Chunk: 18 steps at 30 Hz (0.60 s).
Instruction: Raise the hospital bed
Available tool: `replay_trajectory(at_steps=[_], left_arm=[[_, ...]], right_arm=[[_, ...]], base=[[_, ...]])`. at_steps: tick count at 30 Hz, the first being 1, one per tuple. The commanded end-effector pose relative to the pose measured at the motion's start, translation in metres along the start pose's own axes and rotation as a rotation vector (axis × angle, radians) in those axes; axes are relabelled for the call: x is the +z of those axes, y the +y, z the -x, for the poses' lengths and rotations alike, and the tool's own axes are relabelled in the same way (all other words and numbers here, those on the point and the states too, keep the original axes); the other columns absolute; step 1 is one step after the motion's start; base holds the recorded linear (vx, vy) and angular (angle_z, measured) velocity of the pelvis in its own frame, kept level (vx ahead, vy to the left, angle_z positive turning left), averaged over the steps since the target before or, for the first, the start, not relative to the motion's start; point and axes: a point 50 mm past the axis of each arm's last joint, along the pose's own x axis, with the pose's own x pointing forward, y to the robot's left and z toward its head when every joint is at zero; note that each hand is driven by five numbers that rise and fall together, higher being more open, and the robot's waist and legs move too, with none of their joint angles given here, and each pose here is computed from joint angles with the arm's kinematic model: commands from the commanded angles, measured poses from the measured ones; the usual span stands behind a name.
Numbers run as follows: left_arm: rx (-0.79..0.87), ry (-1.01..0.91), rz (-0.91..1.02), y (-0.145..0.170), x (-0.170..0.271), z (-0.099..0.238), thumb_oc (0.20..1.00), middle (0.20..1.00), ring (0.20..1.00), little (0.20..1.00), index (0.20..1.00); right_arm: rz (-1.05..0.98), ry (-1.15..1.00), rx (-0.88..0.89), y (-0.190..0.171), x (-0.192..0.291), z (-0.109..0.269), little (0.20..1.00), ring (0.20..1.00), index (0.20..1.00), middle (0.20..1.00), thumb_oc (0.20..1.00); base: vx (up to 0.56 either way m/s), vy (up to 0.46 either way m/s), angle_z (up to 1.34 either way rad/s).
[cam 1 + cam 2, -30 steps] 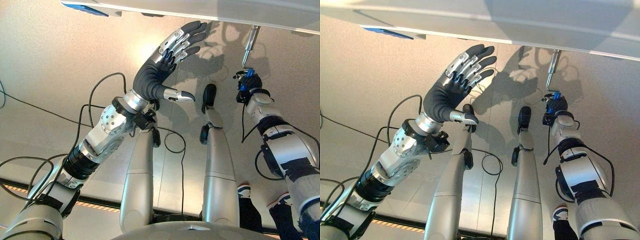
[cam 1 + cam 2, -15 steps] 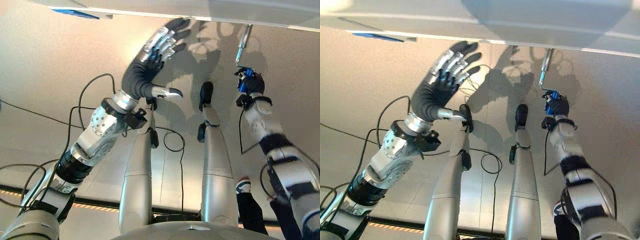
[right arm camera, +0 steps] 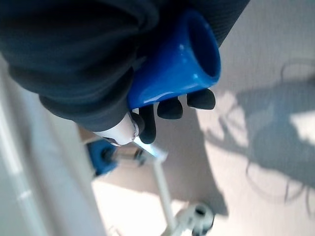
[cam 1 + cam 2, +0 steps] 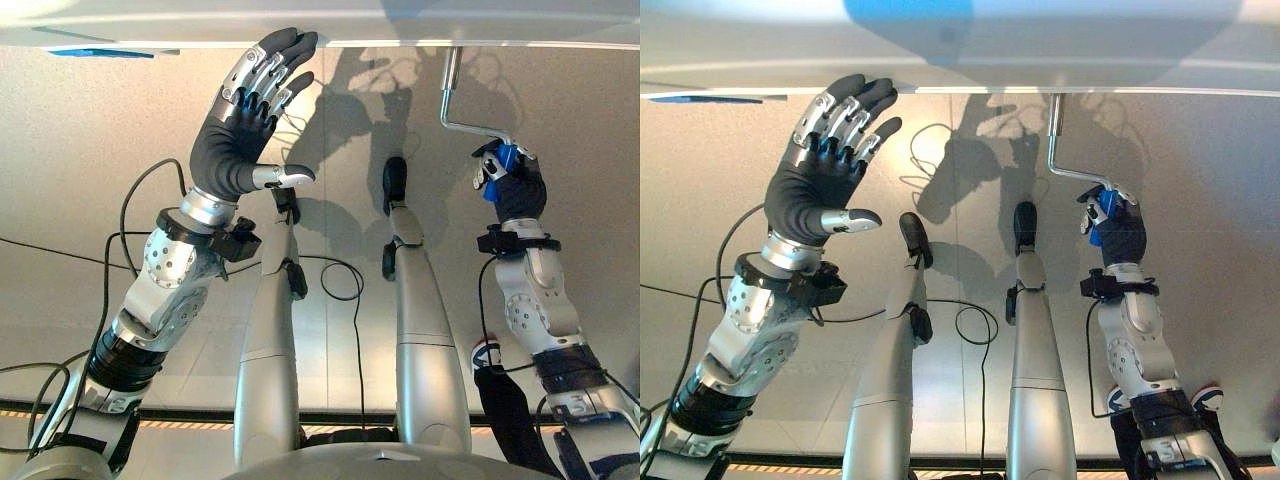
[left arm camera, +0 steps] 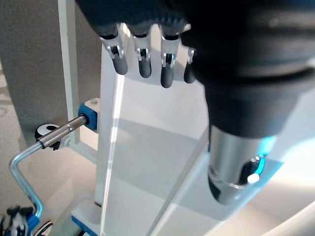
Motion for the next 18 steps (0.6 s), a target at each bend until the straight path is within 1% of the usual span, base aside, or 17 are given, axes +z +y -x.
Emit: replay_trajectory(at_steps=[1, 2, 3, 4, 5, 6, 8, 9, 10, 11, 12, 15, 17, 18], left_arm=[[-0.072, -0.132, -0.029, -0.007, 0.028, 0.0, 1.0, 1.0, 1.0, 1.0, 1.0], [-0.083, -0.124, -0.039, -0.008, 0.028, 0.001, 1.0, 1.0, 1.0, 1.0, 1.0], [-0.083, -0.124, -0.039, -0.008, 0.028, 0.001, 1.0, 1.0, 1.0, 1.0, 1.0], [-0.091, -0.119, -0.053, -0.008, 0.029, 0.002, 1.0, 1.0, 1.0, 1.0, 1.0], [-0.09, -0.119, -0.054, -0.007, 0.029, 0.002, 1.0, 1.0, 1.0, 1.0, 1.0], [-0.106, -0.111, -0.054, -0.009, 0.028, 0.002, 1.0, 1.0, 1.0, 1.0, 1.0], [-0.113, -0.108, -0.046, -0.011, 0.026, 0.001, 1.0, 1.0, 1.0, 1.0, 1.0], [-0.113, -0.109, -0.047, -0.011, 0.026, 0.001, 1.0, 1.0, 1.0, 1.0, 1.0], [-0.113, -0.109, -0.032, -0.013, 0.025, 0.001, 1.0, 1.0, 1.0, 1.0, 1.0], [-0.118, -0.096, -0.012, -0.015, 0.02, 0.0, 1.0, 1.0, 1.0, 1.0, 1.0], [-0.126, -0.093, 0.0, -0.017, 0.018, -0.002, 1.0, 1.0, 1.0, 1.0, 1.0], [-0.137, -0.095, 0.043, -0.023, 0.014, -0.006, 1.0, 1.0, 1.0, 1.0, 1.0], [-0.144, -0.095, 0.049, -0.025, 0.012, -0.008, 1.0, 1.0, 1.0, 1.0, 1.0], [-0.144, -0.095, 0.049, -0.025, 0.012, -0.008, 1.0, 1.0, 1.0, 1.0, 1.0]], right_arm=[[-0.159, -0.414, 0.109, 0.013, 0.075, -0.007, 0.2, 0.2, 0.2, 0.2, 0.2], [-0.182, -0.391, 0.178, 0.022, 0.074, -0.006, 0.2, 0.2, 0.2, 0.2, 0.2], [-0.183, -0.39, 0.179, 0.022, 0.074, -0.006, 0.2, 0.2, 0.2, 0.2, 0.2], [-0.18, -0.363, 0.264, 0.034, 0.074, -0.005, 0.2, 0.2, 0.2, 0.2, 0.2], [-0.18, -0.362, 0.264, 0.034, 0.074, -0.005, 0.2, 0.2, 0.2, 0.2, 0.2], [-0.237, -0.326, 0.351, 0.046, 0.071, -0.006, 0.2, 0.2, 0.2, 0.2, 0.2], [-0.254, -0.274, 0.415, 0.057, 0.065, -0.006, 0.2, 0.2, 0.2, 0.2, 0.2], [-0.254, -0.274, 0.415, 0.057, 0.065, -0.007, 0.2, 0.2, 0.2, 0.2, 0.2], [-0.302, -0.237, 0.468, 0.067, 0.058, -0.007, 0.2, 0.2, 0.2, 0.2, 0.2], [-0.298, -0.161, 0.533, 0.079, 0.047, -0.008, 0.2, 0.2, 0.2, 0.2, 0.2], [-0.3, -0.136, 0.555, 0.084, 0.042, -0.009, 0.2, 0.2, 0.2, 0.2, 0.2], [-0.393, -0.08, 0.65, 0.11, 0.031, -0.01, 0.2, 0.2, 0.2, 0.2, 0.2], [-0.398, -0.042, 0.73, 0.128, 0.026, -0.009, 0.2, 0.2, 0.2, 0.2, 0.2], [-0.399, -0.042, 0.73, 0.128, 0.025, -0.009, 0.2, 0.2, 0.2, 0.2, 0.2]], base=[[0.0, 0.0, 0.0], [0.0, 0.0, 0.0], [0.0, 0.0, 0.0], [0.0, 0.0, 0.0], [0.0, 0.0, 0.0], [0.0, 0.0, 0.0], [0.0, 0.0, 0.0], [0.0, 0.0, 0.0], [0.0, 0.0, 0.0], [0.0, 0.0, 0.0], [0.0, 0.0, 0.0], [0.0, 0.0, 0.0], [0.0, 0.0, 0.0], [0.0, 0.0, 0.0]])
